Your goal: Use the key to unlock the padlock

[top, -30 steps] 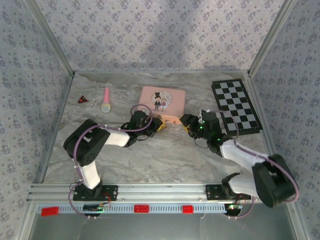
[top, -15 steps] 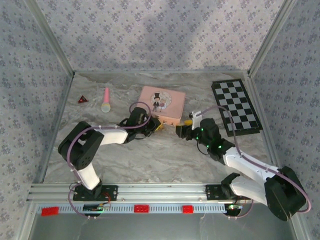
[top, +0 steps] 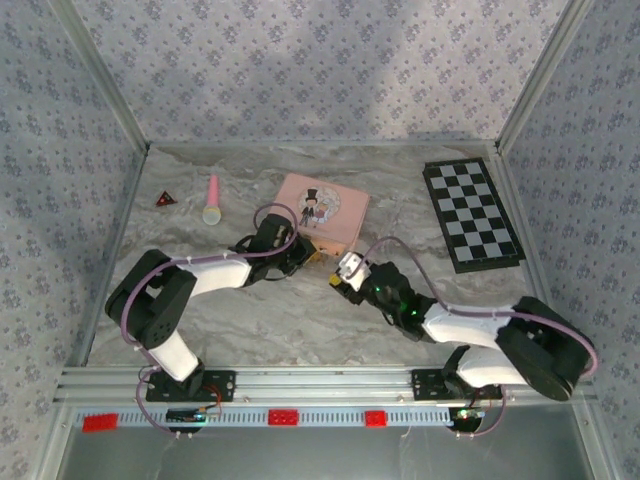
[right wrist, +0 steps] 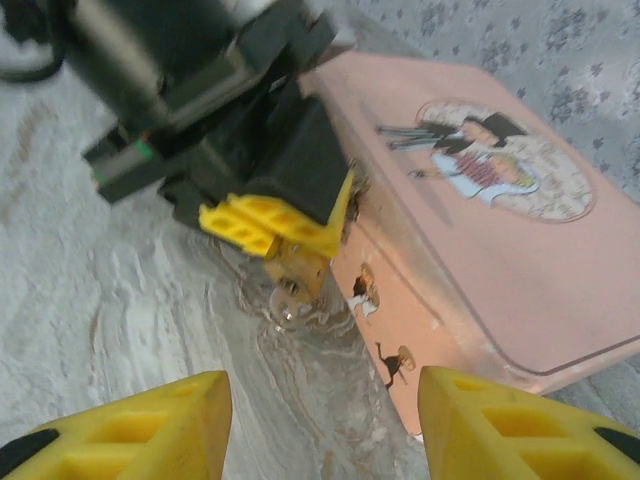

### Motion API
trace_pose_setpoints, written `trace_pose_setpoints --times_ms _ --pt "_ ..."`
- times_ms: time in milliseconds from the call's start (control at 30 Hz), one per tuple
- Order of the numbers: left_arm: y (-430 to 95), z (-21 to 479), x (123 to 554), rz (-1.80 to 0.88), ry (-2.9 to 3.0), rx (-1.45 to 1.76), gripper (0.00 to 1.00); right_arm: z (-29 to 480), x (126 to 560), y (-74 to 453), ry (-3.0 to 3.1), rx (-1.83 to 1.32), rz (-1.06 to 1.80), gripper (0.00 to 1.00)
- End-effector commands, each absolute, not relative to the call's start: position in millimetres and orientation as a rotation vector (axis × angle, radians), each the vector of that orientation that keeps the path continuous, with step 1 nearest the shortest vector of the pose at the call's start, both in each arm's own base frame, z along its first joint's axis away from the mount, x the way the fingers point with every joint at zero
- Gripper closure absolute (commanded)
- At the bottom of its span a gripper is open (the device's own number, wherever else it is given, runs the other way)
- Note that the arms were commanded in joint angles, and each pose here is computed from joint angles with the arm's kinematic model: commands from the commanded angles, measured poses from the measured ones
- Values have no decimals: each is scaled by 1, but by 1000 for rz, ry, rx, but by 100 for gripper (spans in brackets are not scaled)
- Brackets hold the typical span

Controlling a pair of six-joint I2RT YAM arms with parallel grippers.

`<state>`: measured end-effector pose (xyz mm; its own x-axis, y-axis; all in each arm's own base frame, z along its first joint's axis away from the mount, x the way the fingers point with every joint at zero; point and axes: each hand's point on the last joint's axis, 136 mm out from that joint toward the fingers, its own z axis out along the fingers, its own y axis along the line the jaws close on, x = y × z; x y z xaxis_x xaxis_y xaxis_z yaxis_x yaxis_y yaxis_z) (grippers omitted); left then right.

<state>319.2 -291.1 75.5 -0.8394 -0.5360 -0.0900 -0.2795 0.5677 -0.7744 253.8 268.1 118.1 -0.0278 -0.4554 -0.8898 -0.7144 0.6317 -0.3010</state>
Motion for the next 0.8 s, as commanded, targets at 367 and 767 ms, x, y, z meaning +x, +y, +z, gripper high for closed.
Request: trace_pose_setpoints --times_ms 367,767 --pt "-304 113 321 -1217 2423 -576 100 108 276 300 1588 -1005 118 56" --pt "-307 115 320 -1226 2409 -561 100 95 280 303 1608 -997 101 66"
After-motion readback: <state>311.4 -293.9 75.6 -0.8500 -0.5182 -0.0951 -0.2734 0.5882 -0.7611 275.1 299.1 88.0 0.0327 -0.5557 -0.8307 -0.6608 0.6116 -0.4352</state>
